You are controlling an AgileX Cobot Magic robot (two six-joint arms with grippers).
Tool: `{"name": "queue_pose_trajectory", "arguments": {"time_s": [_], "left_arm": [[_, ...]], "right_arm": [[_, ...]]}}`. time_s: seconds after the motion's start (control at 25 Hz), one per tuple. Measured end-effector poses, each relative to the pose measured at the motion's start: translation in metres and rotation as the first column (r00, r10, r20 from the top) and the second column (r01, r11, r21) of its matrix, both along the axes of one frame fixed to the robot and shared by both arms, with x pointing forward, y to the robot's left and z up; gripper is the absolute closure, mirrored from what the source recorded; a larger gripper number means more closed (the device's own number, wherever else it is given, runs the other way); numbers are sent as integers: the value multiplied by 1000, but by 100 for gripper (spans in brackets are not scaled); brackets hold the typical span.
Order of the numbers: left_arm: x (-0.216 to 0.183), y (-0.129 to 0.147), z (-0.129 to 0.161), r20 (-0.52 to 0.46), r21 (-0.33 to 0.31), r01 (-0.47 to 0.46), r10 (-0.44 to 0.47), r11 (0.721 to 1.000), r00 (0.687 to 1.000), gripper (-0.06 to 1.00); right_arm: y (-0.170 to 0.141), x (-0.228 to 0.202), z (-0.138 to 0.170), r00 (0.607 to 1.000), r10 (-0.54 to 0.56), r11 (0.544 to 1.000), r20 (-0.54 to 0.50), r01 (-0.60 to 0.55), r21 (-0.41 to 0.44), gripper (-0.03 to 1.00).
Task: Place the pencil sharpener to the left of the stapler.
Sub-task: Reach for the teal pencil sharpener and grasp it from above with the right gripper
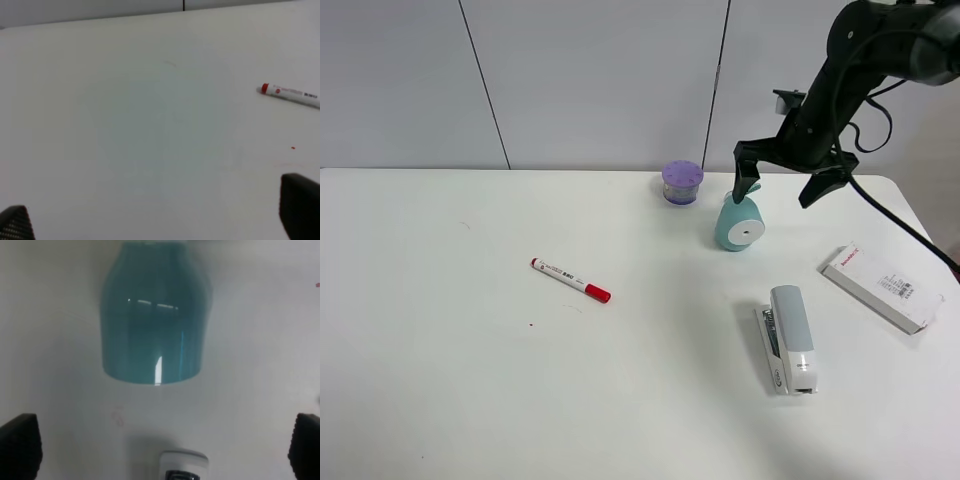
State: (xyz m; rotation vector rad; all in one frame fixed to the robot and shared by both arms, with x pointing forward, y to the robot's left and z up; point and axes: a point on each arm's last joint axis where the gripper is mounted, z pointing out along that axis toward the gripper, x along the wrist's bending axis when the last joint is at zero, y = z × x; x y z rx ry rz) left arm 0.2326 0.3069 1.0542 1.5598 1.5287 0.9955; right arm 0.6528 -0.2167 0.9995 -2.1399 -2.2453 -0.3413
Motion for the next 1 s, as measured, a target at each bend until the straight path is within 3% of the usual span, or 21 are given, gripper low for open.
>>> {"name": "queue_pose_trajectory", "arguments": {"time_s": [0.68, 1.0], "left_arm": [[0, 0, 0, 0, 0, 0, 0, 1000, 1000, -5], [0, 0, 0, 0, 0, 0, 0, 1000, 1000, -5]], "right_arm": [[18, 26, -59, 998, 12, 1000, 67, -12, 0, -2], [20, 29, -78, 999, 11, 1000, 48, -11, -4, -2]]}}
